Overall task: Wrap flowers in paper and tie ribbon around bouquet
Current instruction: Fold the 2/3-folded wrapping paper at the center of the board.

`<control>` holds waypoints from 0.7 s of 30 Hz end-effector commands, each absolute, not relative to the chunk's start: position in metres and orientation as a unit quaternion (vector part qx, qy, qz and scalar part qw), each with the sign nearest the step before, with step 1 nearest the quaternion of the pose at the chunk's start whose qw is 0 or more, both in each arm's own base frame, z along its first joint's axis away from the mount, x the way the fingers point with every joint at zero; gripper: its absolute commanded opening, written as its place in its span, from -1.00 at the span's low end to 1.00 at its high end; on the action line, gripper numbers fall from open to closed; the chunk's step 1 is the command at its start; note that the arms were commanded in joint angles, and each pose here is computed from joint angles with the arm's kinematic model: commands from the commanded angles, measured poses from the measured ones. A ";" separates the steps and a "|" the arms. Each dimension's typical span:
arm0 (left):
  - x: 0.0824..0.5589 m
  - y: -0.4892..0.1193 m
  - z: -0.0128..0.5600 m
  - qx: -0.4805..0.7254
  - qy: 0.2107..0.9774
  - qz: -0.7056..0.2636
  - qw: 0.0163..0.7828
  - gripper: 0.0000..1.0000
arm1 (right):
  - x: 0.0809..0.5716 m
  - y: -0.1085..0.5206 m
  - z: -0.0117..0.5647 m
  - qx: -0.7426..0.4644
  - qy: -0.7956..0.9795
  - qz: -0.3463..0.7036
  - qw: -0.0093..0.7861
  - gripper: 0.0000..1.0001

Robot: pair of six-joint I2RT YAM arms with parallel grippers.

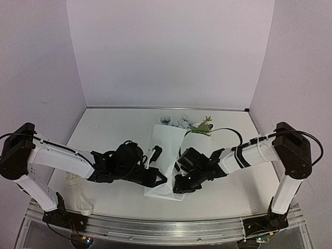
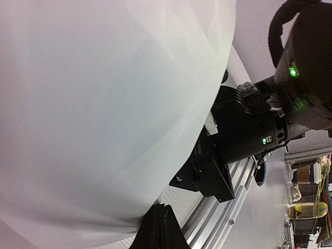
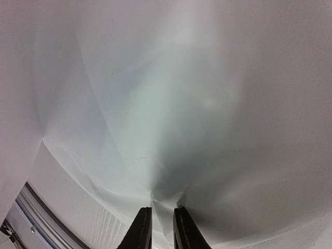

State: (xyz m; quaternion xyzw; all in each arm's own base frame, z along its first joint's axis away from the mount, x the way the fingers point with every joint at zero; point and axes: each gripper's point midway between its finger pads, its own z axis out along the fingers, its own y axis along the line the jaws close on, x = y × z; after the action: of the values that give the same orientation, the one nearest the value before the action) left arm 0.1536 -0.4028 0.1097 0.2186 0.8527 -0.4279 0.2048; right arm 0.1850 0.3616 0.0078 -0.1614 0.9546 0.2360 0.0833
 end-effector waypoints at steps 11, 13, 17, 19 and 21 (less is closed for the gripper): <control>0.167 -0.437 0.103 0.236 0.844 -0.443 0.190 -1.00 | 0.198 0.329 0.024 -0.134 0.941 0.258 0.176 -0.58; 0.169 -0.438 0.100 0.232 0.846 -0.444 0.184 -1.00 | 0.198 0.325 0.027 -0.134 0.937 0.264 0.185 -0.53; 0.174 -0.440 0.094 0.228 0.847 -0.447 0.173 -1.00 | 0.196 0.324 0.042 -0.143 0.927 0.283 0.202 -0.42; 0.174 -0.444 0.093 0.232 0.848 -0.447 0.168 -1.00 | 0.197 0.321 0.047 -0.144 0.923 0.288 0.211 -0.36; 0.175 -0.447 0.088 0.236 0.850 -0.443 0.161 -1.00 | 0.200 0.318 0.056 -0.141 0.918 0.298 0.223 -0.26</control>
State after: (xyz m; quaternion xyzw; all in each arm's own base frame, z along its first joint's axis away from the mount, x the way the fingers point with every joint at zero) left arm 0.1692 -0.4302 0.0755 0.2226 0.8627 -0.4251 0.1596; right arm 0.1860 0.3165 0.0281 -0.1411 0.9367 0.2709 0.1713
